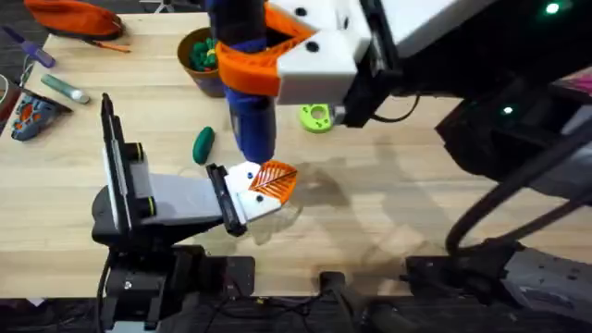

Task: Pick up the gripper from the table and insert it into the empty holder that is missing its gripper. Then pick up a screw, insert it into the mounting hole, and use the screwdriver to tighten it. Finally, clean up the table by picking up the vegetable and placing it into the bucket.

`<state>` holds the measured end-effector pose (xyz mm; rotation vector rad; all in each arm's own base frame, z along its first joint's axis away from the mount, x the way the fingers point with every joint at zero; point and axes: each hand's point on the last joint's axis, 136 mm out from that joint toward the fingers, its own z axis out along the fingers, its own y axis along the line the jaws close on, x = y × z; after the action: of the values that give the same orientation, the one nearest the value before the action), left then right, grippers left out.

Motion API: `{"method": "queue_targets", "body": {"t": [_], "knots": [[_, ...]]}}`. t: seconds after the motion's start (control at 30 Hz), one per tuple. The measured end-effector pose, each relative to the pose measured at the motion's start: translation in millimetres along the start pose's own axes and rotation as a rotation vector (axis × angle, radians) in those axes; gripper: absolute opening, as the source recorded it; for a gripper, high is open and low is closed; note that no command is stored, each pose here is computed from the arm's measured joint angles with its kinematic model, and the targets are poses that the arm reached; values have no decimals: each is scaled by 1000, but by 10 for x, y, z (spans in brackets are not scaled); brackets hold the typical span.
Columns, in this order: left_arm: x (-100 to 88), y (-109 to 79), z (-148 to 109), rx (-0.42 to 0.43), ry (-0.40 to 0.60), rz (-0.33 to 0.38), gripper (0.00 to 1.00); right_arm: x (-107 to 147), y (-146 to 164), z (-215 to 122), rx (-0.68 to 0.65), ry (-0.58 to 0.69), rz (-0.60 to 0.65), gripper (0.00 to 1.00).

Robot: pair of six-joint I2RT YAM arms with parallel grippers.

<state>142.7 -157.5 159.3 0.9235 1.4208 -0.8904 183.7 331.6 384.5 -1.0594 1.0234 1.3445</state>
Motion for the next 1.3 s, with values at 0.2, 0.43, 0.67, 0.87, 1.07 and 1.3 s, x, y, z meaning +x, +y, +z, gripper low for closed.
{"method": "queue_targets", "body": {"t": [0.2,0.43,0.67,0.87,1.07,1.3], "knots": [[0,0,0,0,0,0,13,-1,65,39,-31,-9,-24,22],[0,0,0,0,0,0,13,61,132,61,-74,6,-43,22],[0,0,0,0,0,0,13,205,69,106,-77,25,-55,22],[0,0,0,0,0,0,13,165,97,119,-89,5,-98,22],[0,0,0,0,0,0,13,171,151,145,-105,4,-104,22],[0,0,0,0,0,0,13,203,141,153,-107,9,-104,22]]}}
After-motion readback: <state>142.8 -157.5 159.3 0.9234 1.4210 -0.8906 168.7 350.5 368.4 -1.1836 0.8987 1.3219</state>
